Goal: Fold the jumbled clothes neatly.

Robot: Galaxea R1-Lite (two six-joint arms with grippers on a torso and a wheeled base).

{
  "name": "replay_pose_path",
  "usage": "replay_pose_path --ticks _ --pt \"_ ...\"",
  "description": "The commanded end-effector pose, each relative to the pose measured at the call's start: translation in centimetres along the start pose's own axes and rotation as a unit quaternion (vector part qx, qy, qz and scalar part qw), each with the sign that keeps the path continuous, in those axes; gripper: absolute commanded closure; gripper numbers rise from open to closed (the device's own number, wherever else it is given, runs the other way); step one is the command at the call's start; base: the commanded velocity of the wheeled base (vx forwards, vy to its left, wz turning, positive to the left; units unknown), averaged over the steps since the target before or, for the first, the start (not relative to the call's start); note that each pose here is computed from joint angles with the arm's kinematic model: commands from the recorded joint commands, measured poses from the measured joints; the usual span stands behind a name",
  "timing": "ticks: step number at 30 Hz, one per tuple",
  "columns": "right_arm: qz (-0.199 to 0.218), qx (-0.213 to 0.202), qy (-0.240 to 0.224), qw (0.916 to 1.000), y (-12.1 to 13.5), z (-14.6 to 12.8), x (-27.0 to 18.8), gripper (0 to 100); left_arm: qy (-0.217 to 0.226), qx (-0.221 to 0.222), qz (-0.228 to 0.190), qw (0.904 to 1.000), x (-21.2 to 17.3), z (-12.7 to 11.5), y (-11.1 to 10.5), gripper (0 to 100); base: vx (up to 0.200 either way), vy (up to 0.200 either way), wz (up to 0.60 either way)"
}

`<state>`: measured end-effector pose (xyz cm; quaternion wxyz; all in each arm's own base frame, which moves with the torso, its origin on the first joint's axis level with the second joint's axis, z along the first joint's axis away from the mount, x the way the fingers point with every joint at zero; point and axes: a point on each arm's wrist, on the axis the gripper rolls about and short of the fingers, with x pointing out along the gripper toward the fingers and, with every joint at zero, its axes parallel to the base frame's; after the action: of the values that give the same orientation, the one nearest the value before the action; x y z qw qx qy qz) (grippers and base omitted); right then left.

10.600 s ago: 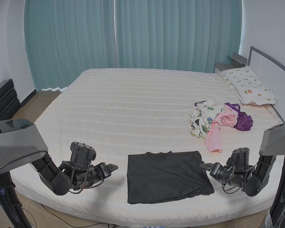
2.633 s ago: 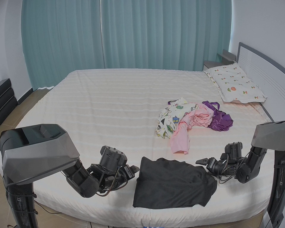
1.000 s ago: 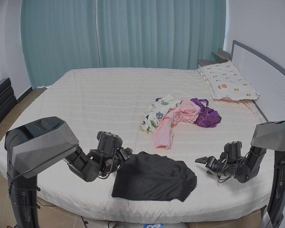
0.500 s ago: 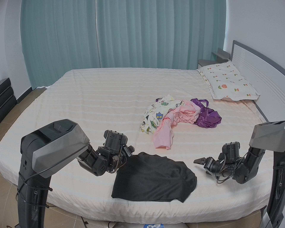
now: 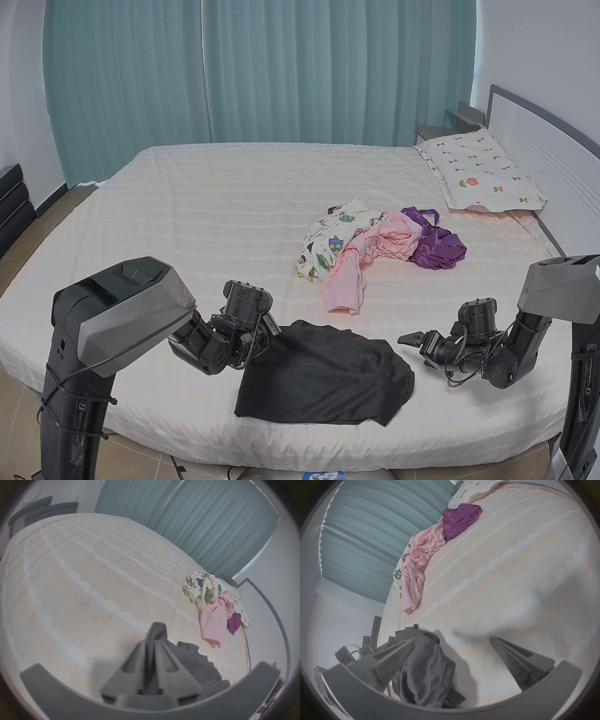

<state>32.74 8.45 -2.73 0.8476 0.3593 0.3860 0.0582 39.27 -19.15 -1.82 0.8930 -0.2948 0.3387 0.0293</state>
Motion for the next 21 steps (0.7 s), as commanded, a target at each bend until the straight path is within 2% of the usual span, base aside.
replay_pose_path --ticks 1,9,16,21 --pt "0.006 -0.013 0.002 0.9999 1.0 -0.8 0.9 0 -0.007 -0.023 0.007 0.9997 0.1 0.8 0.6 100 0.000 0.000 0.00" --pt "0.026 -0.023 0.004 0.9994 3.3 -1.6 3.0 0 -0.026 -0.039 0.033 0.9984 0.0 1.5 1.8 100 0.000 0.000 0.00" --pt "0.032 -0.031 0.016 0.9989 4.6 -1.9 4.3 0 -0.026 -0.039 0.035 0.9983 -0.6 1.6 1.9 100 0.000 0.000 0.00" --pt "0.035 -0.014 0.001 0.9993 5.3 -1.2 5.5 0 -0.024 -0.037 0.034 0.9984 -0.7 1.5 1.8 100 0.000 0.000 0.00"
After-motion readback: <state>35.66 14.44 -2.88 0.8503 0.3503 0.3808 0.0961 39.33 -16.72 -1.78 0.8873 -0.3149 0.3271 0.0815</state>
